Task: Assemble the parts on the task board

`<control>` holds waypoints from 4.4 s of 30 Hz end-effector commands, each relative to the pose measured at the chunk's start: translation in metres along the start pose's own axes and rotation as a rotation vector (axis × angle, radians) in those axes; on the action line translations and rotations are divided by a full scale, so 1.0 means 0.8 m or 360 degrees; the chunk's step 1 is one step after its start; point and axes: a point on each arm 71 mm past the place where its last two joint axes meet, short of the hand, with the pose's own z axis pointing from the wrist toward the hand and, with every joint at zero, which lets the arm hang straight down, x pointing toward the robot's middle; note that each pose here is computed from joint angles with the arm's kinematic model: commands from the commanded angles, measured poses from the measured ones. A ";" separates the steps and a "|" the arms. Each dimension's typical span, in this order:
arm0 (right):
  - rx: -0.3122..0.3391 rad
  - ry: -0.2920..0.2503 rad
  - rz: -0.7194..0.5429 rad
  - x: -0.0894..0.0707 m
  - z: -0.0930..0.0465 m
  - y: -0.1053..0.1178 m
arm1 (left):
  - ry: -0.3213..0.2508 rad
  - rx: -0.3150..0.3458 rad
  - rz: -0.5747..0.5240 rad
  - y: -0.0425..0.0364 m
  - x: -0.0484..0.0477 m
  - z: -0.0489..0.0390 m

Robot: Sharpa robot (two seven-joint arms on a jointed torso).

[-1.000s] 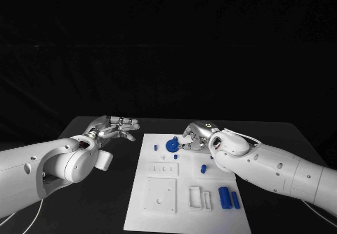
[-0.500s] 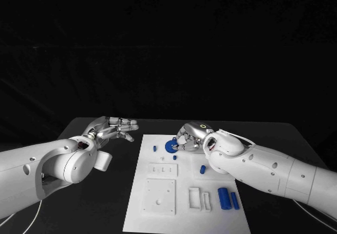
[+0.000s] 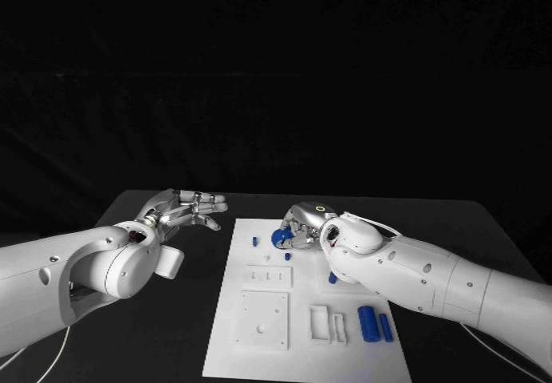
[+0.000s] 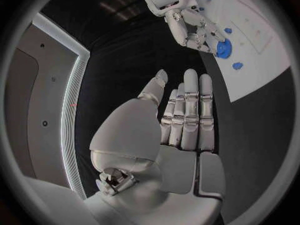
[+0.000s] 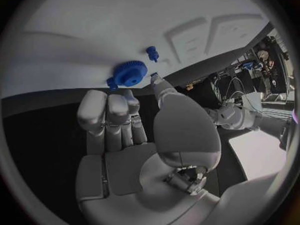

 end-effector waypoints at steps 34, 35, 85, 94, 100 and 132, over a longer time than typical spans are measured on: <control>0.0039 -0.0248 0.0145 -0.029 -0.025 -0.025 | -0.0004 0.0014 0.0004 -0.0015 -0.005 0.000; 0.0045 -0.0241 0.0162 -0.032 -0.027 -0.028 | -0.0005 0.0013 0.0004 -0.0014 -0.006 0.000; 0.0210 0.0132 0.0434 -0.027 -0.096 -0.206 | 0.0006 0.0017 0.0030 0.0012 -0.013 0.003; 0.0210 0.0156 0.0451 -0.013 -0.092 -0.202 | 0.0006 0.0016 0.0030 0.0015 -0.013 0.004; 0.0212 0.0155 0.0456 -0.008 -0.090 -0.201 | 0.0006 0.0015 0.0031 0.0016 -0.013 0.004; 0.0237 -0.0001 0.0458 -0.011 -0.083 -0.195 | 0.0022 0.0003 0.0044 0.0023 -0.012 0.004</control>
